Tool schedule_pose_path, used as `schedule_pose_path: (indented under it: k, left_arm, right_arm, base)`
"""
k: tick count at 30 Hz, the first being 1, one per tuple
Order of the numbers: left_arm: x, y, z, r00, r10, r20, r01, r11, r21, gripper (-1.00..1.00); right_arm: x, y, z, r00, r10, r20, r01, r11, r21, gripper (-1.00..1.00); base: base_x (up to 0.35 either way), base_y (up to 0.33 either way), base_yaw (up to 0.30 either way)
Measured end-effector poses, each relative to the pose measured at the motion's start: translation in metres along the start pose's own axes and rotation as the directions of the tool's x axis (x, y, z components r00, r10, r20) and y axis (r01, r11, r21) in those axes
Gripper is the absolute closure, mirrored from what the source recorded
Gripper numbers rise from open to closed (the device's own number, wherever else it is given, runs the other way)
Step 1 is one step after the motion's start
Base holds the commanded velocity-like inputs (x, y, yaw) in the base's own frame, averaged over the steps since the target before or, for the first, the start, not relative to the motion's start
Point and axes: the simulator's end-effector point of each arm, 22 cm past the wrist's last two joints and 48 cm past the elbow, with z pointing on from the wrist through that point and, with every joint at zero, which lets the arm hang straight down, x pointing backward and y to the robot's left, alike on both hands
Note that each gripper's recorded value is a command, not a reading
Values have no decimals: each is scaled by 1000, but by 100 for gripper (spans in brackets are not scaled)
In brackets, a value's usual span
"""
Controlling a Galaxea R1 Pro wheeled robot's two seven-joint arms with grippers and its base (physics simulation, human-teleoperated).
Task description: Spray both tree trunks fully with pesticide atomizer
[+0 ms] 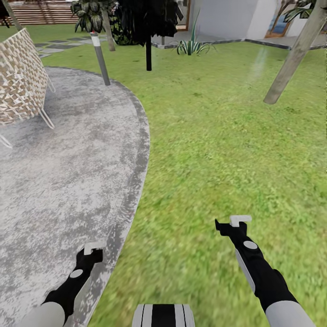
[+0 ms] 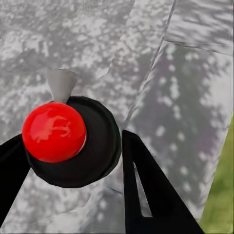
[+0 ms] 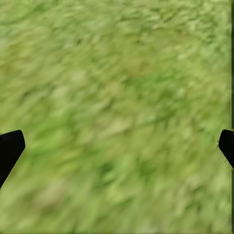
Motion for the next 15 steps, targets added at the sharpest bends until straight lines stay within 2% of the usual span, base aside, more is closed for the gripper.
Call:
schedule_pose_path:
  k: [1,2,3,4,5,6,9,15]
  left_arm:
    - [3,0,-2,1000,3,-3,-3,1000,0,100]
    - [31,4,-14,999,15,-40,-15,1000,-1,100]
    - [49,7,-22,998,14,-63,-14,1000,-4,100]
    - [47,6,-23,998,17,-57,-17,1000,-2,100]
    - [51,7,-26,998,16,-60,-16,1000,-4,100]
    - [58,7,-31,998,14,-63,-14,1000,-3,100]
    - [59,6,-37,998,13,-59,-13,1000,0,100]
    - [62,8,-49,998,12,-55,-12,1000,1,100]
  right_arm:
    - [-2,-1,-1,1000,0,4,0,1000,2,-100]
    - [11,-28,-3,1000,-12,-7,13,997,77,-100]
    - [16,-37,-6,1000,-17,-2,17,994,105,-100]
    - [19,-42,-9,1000,-20,2,19,993,119,-100]
    - [32,-49,-13,1000,-25,2,25,990,141,-100]
    - [73,-59,-25,999,-37,5,36,985,166,-100]
    - [133,-62,-47,998,-42,-37,48,985,167,-100]
    - [195,-64,-79,998,-43,-52,51,985,164,-100]
  base:
    - [0,0,0]
    - [0,0,0]
    - [0,0,0]
    - [0,0,0]
    - [0,0,0]
    - [0,0,0]
    - [0,0,-26]
    - [0,0,-75]
